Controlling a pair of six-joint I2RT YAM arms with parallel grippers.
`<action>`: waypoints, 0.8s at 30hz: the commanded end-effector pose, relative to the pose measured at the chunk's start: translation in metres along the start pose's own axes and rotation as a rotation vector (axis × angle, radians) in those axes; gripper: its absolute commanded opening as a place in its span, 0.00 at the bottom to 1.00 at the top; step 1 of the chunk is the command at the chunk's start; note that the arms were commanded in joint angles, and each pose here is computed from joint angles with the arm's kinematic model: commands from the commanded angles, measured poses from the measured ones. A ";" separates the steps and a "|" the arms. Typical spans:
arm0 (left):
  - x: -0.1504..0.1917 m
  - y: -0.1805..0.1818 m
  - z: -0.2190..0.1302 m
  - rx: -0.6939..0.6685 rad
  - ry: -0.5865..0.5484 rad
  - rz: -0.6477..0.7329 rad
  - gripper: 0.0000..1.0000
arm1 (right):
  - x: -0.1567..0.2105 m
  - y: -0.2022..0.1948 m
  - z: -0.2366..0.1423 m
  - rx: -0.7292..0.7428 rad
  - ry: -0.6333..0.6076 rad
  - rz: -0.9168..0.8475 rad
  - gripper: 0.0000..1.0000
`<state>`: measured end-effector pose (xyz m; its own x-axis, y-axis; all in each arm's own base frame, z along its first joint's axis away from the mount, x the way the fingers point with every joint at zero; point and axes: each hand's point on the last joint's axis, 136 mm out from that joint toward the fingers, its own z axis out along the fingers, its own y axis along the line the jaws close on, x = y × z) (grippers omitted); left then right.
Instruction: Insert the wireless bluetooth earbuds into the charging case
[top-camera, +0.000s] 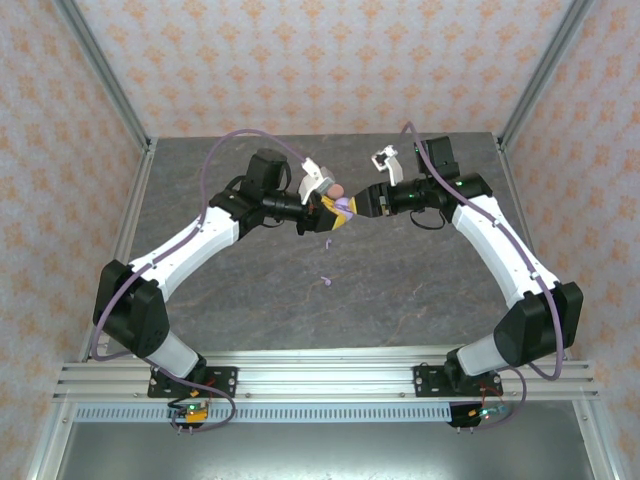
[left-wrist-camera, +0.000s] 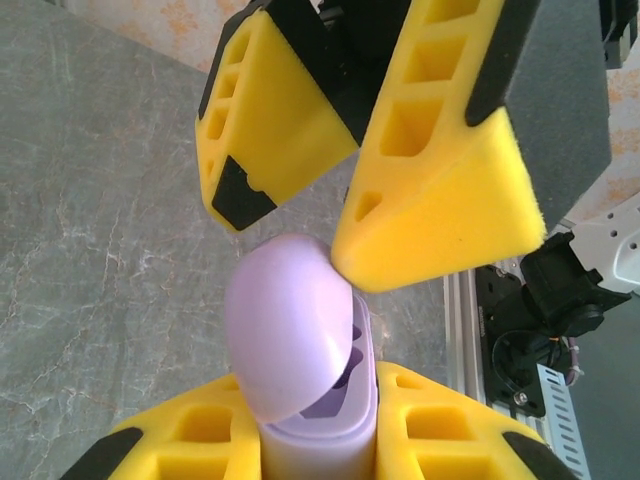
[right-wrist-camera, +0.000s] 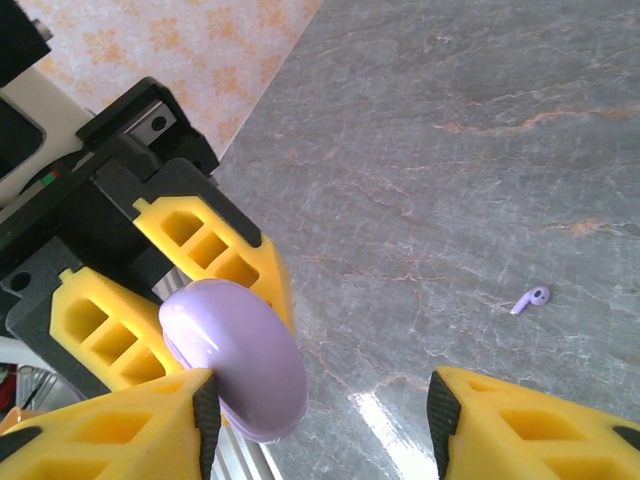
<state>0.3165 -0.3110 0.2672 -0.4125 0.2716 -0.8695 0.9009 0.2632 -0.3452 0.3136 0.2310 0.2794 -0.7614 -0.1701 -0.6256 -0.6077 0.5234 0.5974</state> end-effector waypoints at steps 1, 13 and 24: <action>-0.025 -0.029 -0.008 0.069 -0.086 0.090 0.17 | -0.021 -0.015 -0.008 0.123 -0.077 -0.016 0.57; -0.027 -0.018 -0.008 0.010 -0.144 0.080 0.17 | -0.027 -0.003 -0.022 0.135 -0.128 -0.031 0.58; -0.023 -0.013 -0.010 -0.037 -0.204 0.095 0.17 | -0.015 -0.032 -0.042 0.351 -0.185 0.042 0.59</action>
<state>0.3150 -0.3128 0.2735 -0.3580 0.1560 -0.9206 0.9111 0.2740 -0.3079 0.3251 0.1970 0.3026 -0.7010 -0.0426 -0.7119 -0.5213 0.7118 0.4707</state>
